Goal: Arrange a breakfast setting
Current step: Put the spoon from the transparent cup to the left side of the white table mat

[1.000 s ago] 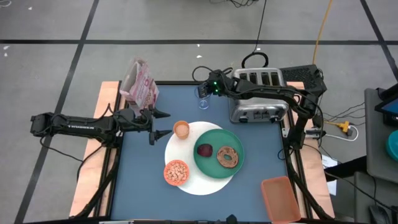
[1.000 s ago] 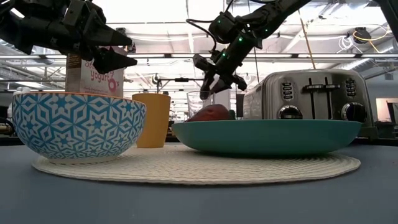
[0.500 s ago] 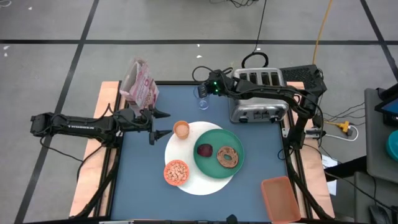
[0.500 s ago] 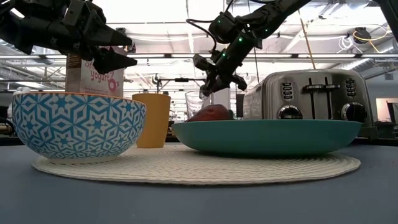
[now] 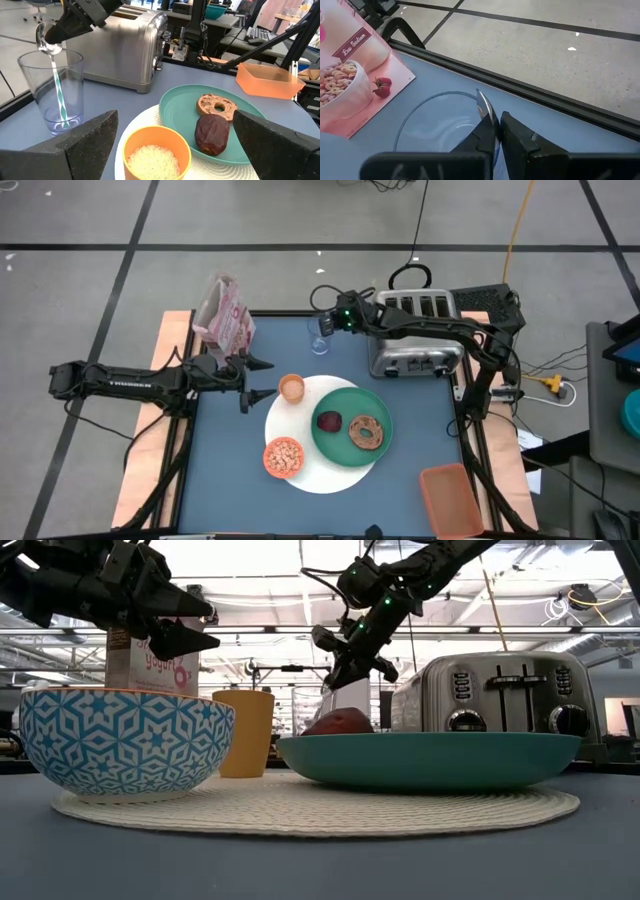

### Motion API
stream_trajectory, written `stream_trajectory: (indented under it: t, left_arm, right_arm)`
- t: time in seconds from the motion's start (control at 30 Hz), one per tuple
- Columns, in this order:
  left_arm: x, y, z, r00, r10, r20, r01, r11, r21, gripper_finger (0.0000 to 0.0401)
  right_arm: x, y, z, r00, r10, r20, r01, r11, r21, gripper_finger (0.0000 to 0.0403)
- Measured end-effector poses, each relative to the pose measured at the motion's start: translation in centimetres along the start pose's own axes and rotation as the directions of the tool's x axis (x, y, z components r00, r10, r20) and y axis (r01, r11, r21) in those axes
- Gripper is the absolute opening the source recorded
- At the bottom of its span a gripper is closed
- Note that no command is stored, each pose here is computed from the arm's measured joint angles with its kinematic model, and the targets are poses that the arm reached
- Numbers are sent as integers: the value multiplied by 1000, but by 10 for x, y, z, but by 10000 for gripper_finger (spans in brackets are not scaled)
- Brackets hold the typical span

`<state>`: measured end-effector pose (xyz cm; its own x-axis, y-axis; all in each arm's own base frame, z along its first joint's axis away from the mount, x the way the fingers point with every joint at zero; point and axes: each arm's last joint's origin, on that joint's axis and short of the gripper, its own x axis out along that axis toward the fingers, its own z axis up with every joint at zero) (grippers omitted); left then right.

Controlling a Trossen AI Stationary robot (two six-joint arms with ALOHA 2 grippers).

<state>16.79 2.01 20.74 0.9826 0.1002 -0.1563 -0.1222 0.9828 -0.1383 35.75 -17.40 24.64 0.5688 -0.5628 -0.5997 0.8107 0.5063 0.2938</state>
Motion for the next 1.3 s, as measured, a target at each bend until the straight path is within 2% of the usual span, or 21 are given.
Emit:
stream_trajectory:
  t: [0.53, 0.7, 0.83, 1.07, 1.3]
  left_arm:
    - [0, -1, 6, 998, -8, 59, 9, 1000, -10, 397]
    - [-1, -2, 15, 988, -22, 156, 23, 1000, -7, 397]
    - [-1, -4, 30, 983, -25, 182, 39, 996, -75, 397]
    - [7, -8, 60, 987, -23, 162, 35, 996, -76, 397]
    - [22, -10, 73, 1000, -3, 24, 4, 1000, -30, 397]
  right_arm:
    - [-34, 3, 21, 995, 67, 71, -68, 998, 5, 14]
    - [-42, 6, 24, 991, 92, 95, -92, 996, -4, 15]
    - [-47, 16, 24, 982, 139, 131, -135, 990, -40, 15]
    - [-55, 39, 21, 927, 355, 122, -346, 934, -88, 15]
    - [-59, 47, 17, 916, 383, 123, -369, 921, -125, 15]
